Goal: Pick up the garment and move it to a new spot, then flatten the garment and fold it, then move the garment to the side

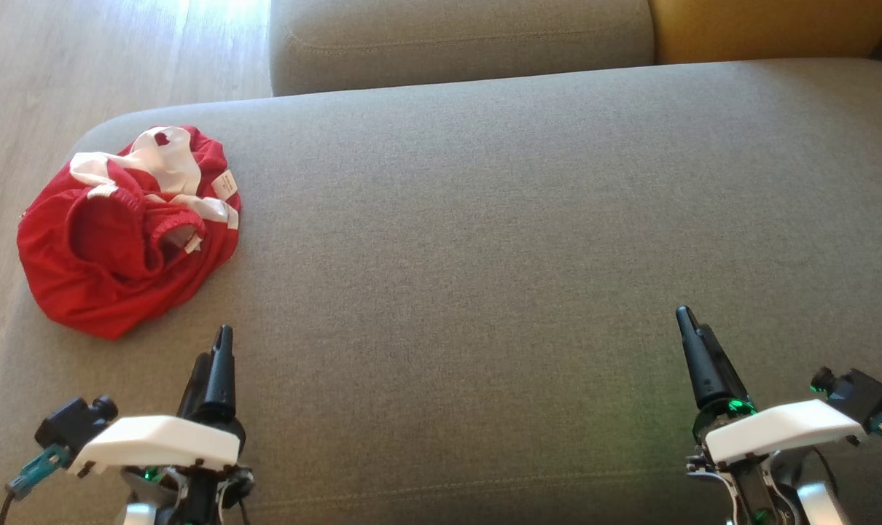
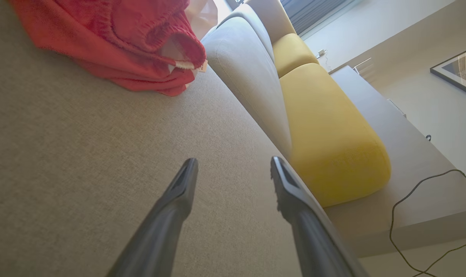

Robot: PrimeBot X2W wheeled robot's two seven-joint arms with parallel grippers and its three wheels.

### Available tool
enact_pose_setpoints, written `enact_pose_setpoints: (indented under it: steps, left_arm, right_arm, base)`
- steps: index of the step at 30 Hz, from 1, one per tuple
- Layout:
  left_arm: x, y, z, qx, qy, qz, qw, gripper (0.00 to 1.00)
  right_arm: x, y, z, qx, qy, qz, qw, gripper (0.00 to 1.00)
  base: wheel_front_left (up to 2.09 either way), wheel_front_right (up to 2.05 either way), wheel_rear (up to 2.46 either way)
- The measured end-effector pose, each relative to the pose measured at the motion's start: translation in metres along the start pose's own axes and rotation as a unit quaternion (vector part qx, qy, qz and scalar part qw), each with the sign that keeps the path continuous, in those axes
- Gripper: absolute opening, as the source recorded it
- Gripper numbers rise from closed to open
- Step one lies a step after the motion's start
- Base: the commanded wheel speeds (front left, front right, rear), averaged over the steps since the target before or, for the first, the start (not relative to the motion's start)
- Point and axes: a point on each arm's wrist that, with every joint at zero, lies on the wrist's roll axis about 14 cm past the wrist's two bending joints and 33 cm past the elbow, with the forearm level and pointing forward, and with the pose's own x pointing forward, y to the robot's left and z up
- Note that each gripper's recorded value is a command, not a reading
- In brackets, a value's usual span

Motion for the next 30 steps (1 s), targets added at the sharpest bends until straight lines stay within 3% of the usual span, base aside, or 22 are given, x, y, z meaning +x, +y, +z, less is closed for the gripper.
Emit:
enact_pose_setpoints:
  steps: [15,30]
  left_arm:
    - [0.000,-0.011,0.004,0.113,-0.014,-0.002,0.993,1.00]
    - [-0.001,-0.024,0.015,0.217,-0.053,-0.011,0.975,1.00]
  right_arm:
    - [0.003,0.018,0.001,-0.097,-0.011,0.030,0.995,1.00]
    - [0.005,0.039,-0.002,-0.206,-0.020,0.066,0.976,1.00]
  base:
    - [0.00,0.00,0.00]
    - [0.00,0.00,0.00]
